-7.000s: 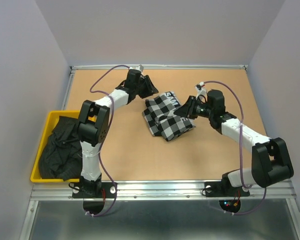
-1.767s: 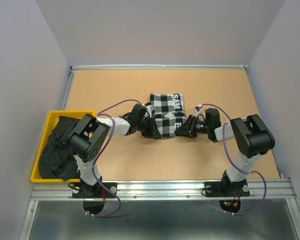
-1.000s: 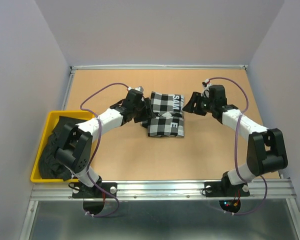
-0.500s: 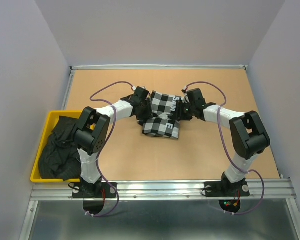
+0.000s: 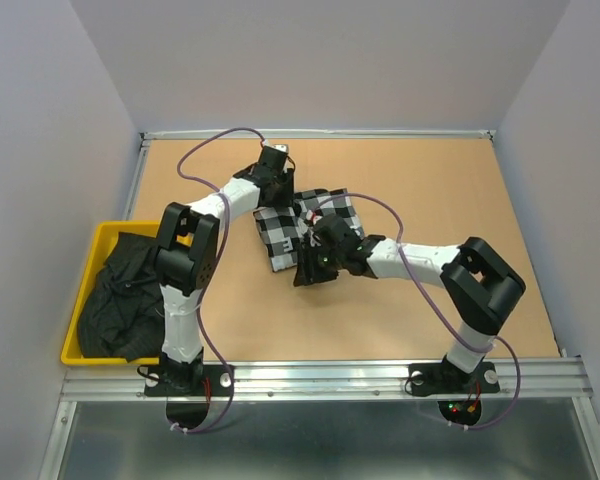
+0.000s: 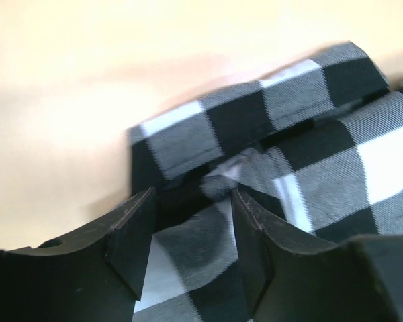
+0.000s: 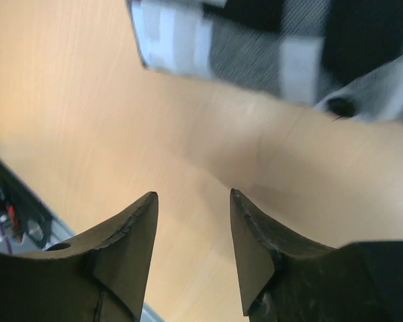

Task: Fold and stack the long sleeve shirts
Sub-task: Fold the shirt

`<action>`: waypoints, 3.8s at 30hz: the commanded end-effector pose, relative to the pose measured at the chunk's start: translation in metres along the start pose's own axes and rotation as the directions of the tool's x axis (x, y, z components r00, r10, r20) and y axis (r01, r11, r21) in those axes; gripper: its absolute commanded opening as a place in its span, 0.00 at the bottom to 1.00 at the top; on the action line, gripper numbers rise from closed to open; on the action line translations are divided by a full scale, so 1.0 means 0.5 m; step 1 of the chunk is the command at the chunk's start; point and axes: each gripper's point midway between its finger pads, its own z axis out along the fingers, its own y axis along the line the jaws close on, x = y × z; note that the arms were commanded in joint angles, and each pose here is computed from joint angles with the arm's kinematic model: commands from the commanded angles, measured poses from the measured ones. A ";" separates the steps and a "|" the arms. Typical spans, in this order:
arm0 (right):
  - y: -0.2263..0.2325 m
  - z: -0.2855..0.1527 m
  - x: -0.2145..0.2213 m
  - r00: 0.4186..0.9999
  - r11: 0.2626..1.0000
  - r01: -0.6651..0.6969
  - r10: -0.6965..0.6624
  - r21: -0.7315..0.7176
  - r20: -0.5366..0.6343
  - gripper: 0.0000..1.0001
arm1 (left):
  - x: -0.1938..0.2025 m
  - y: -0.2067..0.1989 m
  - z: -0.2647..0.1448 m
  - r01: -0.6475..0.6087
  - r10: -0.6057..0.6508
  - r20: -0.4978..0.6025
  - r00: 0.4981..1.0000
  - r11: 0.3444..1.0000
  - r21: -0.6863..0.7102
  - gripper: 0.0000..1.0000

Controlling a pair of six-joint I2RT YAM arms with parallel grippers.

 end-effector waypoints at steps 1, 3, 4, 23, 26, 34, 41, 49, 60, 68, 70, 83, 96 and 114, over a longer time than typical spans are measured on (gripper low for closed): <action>-0.001 -0.082 -0.155 0.973 0.999 0.003 -0.015 0.051 0.232 0.56 | -0.095 0.047 -0.104 0.036 -0.026 0.145 0.989 0.997 -0.068 0.63; -0.045 -0.112 -0.186 0.963 0.996 -0.026 0.003 0.082 0.269 0.61 | -0.080 0.064 -0.148 0.099 -0.084 0.161 0.983 0.991 -0.092 0.66; -0.044 -0.120 -0.186 0.961 0.996 -0.018 -0.006 0.084 0.275 0.63 | -0.072 0.068 -0.162 0.127 -0.111 0.165 0.980 0.987 -0.095 0.67; -0.311 -0.132 -0.225 0.941 0.961 -0.243 0.201 0.130 0.273 0.51 | 0.127 0.045 -0.108 0.382 -0.381 -0.030 0.924 0.924 0.012 0.60; -0.310 -0.110 -0.190 0.944 0.962 -0.255 0.227 0.093 0.240 0.42 | 0.120 0.063 -0.086 0.347 -0.348 -0.041 0.937 0.938 -0.018 0.46; -0.228 -0.089 -0.150 0.929 0.955 -0.290 0.296 -0.061 0.221 0.32 | 0.037 0.146 -0.066 0.249 -0.248 0.024 0.968 0.958 -0.141 0.50; -0.215 -0.153 -0.207 0.899 0.960 -0.275 0.275 -0.048 0.340 0.54 | -0.034 0.152 -0.137 0.167 -0.152 0.120 0.981 0.977 -0.129 0.87; -0.347 -0.284 -0.230 0.823 0.896 -0.432 0.348 0.098 0.450 0.89 | -0.019 -0.023 -0.262 -0.234 0.250 0.240 0.938 0.968 -0.093 0.99; -0.456 -0.397 -0.194 0.707 0.762 -0.612 0.407 0.210 0.579 1.00 | 0.133 -0.278 -0.253 -0.524 0.510 0.252 0.822 0.852 -0.016 0.98; -0.464 -0.417 -0.183 0.695 0.749 -0.625 0.406 0.220 0.593 1.00 | 0.200 -0.349 -0.187 -0.679 0.687 0.198 0.699 0.725 -0.118 0.91; -0.463 -0.420 -0.183 0.698 0.752 -0.621 0.401 0.221 0.594 1.00 | 0.209 -0.352 -0.174 -0.702 0.715 0.184 0.675 0.698 -0.137 0.89; -0.460 -0.420 -0.177 0.709 0.763 -0.608 0.397 0.219 0.583 1.00 | 0.233 -0.326 -0.108 -0.740 0.780 0.094 0.619 0.619 -0.264 0.74; -0.449 -0.400 -0.169 0.708 0.765 -0.618 0.442 0.180 0.551 1.00 | 0.233 -0.315 -0.104 -0.746 0.790 0.074 0.608 0.601 -0.286 0.31; -0.352 -0.240 -0.204 0.653 0.747 -0.588 0.665 -0.310 0.362 1.00 | 0.188 -0.296 -0.136 -0.627 0.642 0.121 0.757 0.766 -0.142 0.01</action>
